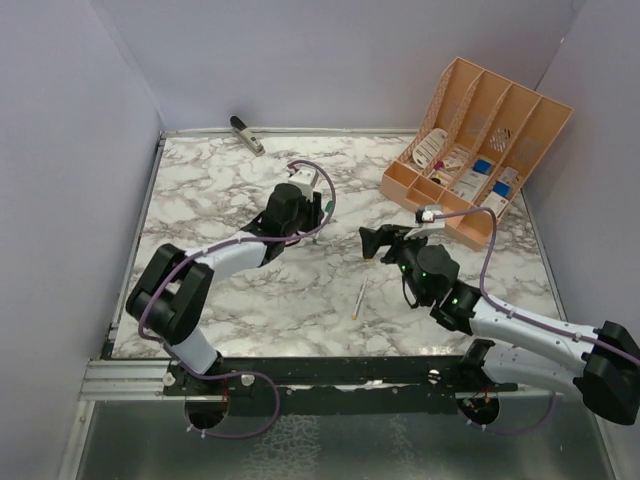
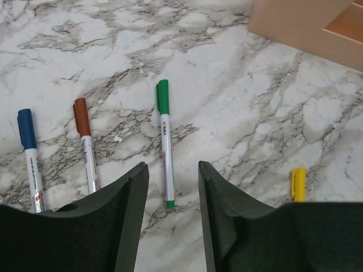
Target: Insert the pens into the pen caps
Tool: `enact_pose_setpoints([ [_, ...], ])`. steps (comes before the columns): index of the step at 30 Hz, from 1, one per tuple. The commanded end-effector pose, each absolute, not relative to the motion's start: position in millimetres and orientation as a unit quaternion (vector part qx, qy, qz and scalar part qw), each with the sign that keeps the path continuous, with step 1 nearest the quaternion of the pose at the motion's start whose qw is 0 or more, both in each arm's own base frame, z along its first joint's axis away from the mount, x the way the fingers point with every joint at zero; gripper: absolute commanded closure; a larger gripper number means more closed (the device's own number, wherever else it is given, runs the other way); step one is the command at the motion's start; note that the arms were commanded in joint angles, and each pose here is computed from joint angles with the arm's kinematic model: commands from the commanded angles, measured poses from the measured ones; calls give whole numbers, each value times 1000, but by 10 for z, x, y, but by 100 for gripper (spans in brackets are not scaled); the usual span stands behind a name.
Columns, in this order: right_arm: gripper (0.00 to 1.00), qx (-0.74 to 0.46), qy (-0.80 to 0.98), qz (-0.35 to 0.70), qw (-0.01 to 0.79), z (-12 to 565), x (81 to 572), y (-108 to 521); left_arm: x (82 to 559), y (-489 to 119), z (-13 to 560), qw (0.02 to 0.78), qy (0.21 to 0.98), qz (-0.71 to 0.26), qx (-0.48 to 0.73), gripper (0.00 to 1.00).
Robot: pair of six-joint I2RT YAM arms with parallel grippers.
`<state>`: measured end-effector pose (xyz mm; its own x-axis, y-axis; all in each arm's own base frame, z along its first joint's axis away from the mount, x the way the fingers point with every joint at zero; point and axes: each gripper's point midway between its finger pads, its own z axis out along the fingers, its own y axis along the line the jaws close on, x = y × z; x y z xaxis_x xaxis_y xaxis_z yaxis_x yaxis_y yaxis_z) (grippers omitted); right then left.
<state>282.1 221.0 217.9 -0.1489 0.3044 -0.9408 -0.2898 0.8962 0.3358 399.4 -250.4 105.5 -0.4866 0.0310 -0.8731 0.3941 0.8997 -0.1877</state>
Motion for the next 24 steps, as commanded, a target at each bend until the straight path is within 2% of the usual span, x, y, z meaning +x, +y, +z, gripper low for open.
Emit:
enact_pose_setpoints([
  [1,9,48,719,213,660,2265,2883,2101,3664,-2625,1214,497,826,-214,158,59],
  [4,11,46,721,201,661,2250,2917,2097,3470,-2727,1203,490,822,-228,181,65],
  [8,44,72,728,182,657,2210,2968,2032,3164,-2990,1177,470,805,-270,240,75],
  [12,85,91,727,175,658,2228,2987,1957,2876,-3189,1048,443,798,-295,283,76],
  [14,96,101,727,178,656,2220,2995,1923,2784,-3259,1001,431,797,-306,293,86],
  [17,99,120,731,189,645,2149,3052,1824,2674,-3345,972,417,793,-321,307,97],
  [21,99,120,748,253,602,1981,3179,1753,2549,-3455,969,405,786,-337,324,100],
  [24,99,110,763,255,584,1886,3227,1740,2491,-3503,923,396,788,-340,328,100],
])
